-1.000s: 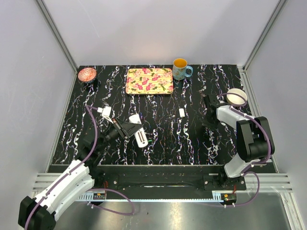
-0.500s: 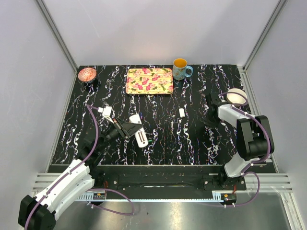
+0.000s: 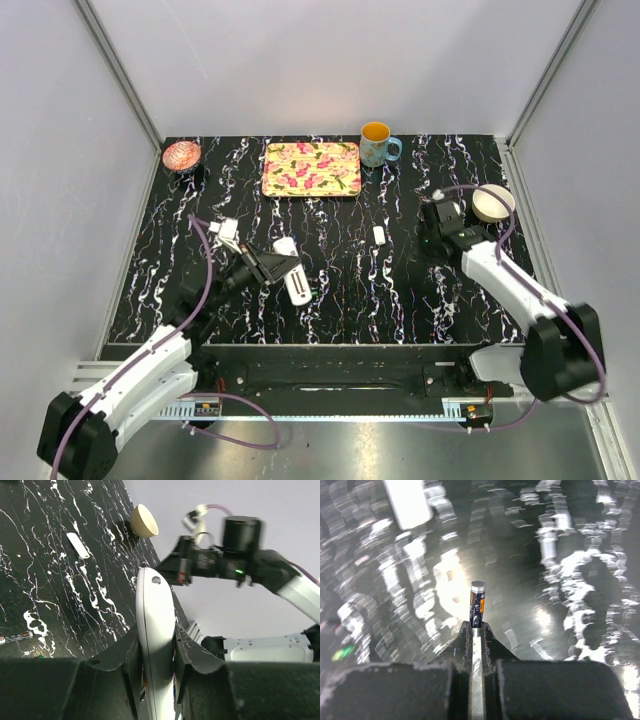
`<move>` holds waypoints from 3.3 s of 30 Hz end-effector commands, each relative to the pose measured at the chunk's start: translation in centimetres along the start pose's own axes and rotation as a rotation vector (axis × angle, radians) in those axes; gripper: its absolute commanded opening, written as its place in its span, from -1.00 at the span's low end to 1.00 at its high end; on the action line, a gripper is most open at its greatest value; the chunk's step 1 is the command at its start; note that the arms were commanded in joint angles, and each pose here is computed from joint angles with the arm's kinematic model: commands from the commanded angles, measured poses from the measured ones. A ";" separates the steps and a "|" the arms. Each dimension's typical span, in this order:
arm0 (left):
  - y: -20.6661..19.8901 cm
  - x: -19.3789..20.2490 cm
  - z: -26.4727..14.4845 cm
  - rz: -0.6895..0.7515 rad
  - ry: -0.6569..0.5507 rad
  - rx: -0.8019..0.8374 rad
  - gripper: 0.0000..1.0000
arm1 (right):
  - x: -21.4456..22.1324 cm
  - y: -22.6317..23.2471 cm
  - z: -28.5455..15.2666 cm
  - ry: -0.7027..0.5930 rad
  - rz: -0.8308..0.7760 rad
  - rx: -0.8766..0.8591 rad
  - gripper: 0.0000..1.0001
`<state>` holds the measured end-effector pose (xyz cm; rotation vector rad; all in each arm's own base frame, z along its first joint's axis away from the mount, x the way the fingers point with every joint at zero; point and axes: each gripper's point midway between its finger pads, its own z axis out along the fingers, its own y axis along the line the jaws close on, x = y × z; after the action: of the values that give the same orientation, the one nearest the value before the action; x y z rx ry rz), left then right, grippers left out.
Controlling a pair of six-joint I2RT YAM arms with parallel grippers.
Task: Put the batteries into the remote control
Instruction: Pick up the battery from the center of the board, then load the battery into the remote control.
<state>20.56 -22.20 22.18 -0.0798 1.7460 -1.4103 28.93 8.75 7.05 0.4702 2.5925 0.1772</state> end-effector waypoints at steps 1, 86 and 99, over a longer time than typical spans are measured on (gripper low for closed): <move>-2.5 -1.6 0.9 0.003 -0.048 0.106 -1.00 | 0.6 7.0 -8.3 -0.054 -0.194 -0.267 -1.00; -6.8 -0.3 5.0 -0.268 0.010 0.358 -1.00 | 9.3 24.3 -16.4 0.201 -0.644 -0.470 -1.00; -6.7 -1.5 5.4 -0.273 -0.047 0.334 -1.00 | 9.3 23.9 -16.3 0.218 -0.625 -0.435 -0.69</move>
<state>23.66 -27.88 22.25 -0.2661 1.6986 -1.7257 18.33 33.06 21.37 -0.5979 2.7229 0.6037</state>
